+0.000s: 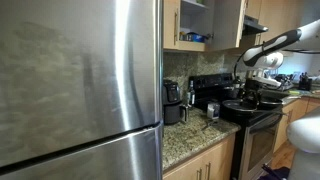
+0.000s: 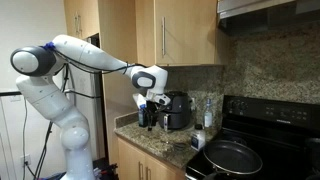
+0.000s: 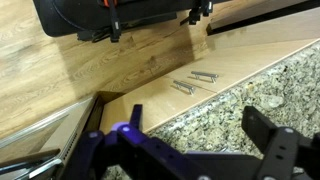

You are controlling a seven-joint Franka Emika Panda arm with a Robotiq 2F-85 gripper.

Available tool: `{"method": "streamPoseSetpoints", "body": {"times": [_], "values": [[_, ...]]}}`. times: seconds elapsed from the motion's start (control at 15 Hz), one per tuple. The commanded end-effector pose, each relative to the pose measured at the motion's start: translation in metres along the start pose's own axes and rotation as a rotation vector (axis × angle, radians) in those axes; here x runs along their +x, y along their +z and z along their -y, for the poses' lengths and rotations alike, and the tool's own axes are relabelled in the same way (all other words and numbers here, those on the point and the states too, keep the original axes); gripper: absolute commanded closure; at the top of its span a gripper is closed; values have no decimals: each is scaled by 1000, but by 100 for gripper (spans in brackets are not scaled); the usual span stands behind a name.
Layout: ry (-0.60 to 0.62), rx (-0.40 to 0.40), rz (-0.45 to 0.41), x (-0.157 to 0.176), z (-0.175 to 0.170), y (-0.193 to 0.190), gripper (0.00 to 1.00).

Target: Close the air fryer

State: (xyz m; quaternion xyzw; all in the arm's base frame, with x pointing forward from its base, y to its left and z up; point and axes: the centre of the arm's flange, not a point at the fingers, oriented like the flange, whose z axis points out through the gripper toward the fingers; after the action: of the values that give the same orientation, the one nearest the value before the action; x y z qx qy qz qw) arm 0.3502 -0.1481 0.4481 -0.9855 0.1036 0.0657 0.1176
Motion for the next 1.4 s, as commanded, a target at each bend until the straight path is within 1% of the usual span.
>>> {"method": "streamPoseSetpoints", "body": {"times": [0.0, 0.2, 0.27, 0.33, 0.53, 0.6, 0.67, 0.73, 0.87, 0.93, 1.0, 1.07, 1.2, 1.27, 1.33], "values": [[0, 0, 0, 0, 0, 0, 0], [0, 0, 0, 0, 0, 0, 0], [-26, 10, 60, 21, -2, 10, 0], [-51, 12, 133, 54, 5, 34, 0], [-159, -48, 211, 77, 46, 83, 0], [-197, -86, 244, 87, 64, 103, 0], [-226, -146, 255, 95, 84, 123, 0], [-258, -200, 240, 103, 106, 141, 0], [-289, -301, 170, 127, 155, 170, 0], [-309, -348, 136, 139, 181, 179, 0], [-296, -267, 168, 103, 151, 166, 0], [-304, -286, 165, 107, 167, 176, 0], [-303, -286, 173, 107, 168, 179, 0], [-284, -294, 126, 116, 170, 178, 0], [-315, -280, 48, 122, 176, 176, 0]]}}
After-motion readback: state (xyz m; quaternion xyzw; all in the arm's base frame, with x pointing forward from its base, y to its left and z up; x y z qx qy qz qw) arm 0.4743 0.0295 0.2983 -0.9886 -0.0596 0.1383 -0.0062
